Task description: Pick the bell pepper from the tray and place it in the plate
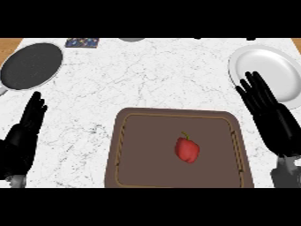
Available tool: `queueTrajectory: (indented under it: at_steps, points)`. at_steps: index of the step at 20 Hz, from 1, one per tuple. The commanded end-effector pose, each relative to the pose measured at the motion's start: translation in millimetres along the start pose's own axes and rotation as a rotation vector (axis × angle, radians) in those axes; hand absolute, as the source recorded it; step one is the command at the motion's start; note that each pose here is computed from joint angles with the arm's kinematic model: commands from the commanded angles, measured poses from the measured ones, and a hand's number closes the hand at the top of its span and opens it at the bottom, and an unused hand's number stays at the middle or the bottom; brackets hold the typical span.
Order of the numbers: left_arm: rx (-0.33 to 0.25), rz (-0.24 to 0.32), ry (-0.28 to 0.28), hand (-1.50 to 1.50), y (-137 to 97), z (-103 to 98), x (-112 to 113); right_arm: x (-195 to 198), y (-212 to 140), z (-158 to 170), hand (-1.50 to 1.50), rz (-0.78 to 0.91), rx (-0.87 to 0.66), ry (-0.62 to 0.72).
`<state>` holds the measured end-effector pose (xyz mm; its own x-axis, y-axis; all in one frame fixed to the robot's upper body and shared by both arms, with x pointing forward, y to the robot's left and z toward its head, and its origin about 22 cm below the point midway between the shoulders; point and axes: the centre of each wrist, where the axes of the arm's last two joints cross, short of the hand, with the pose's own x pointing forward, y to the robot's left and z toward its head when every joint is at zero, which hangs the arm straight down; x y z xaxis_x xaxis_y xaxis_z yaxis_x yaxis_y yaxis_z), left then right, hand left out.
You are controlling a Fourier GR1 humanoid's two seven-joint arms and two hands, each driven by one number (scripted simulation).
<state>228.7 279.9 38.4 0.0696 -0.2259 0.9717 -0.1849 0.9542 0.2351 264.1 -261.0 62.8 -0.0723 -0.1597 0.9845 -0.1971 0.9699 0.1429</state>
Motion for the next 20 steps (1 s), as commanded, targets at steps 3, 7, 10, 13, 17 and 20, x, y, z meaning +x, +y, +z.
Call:
queueTrajectory:
  at_steps: [3,7,10,13,17,20]
  points:
    - [-0.017,0.012,0.008,0.0,8.9,-9.5,8.9,26.6,22.3,-22.7,1.5,0.225,0.097,-0.028]
    - [-0.069,0.005,0.062,0.0,5.2,-18.9,-0.3,77.5,-6.4,-26.6,1.5,0.875,0.149,-0.068]
    - [-0.086,0.042,0.112,0.0,-0.2,-19.3,-15.2,29.2,4.3,-4.0,-1.5,0.655,-0.188,-0.256]
    - [-0.116,0.047,0.101,0.0,-3.9,-39.4,-12.6,-24.2,10.4,31.5,-1.5,0.661,-0.079,-0.221]
    - [-0.141,0.058,0.125,0.0,-10.2,-35.1,-13.6,-36.9,21.3,41.5,-1.5,0.844,0.063,-0.122]
    - [-0.124,0.044,0.107,0.0,1.0,-43.2,-17.5,-8.5,46.4,42.4,-1.5,0.943,0.087,-0.09]
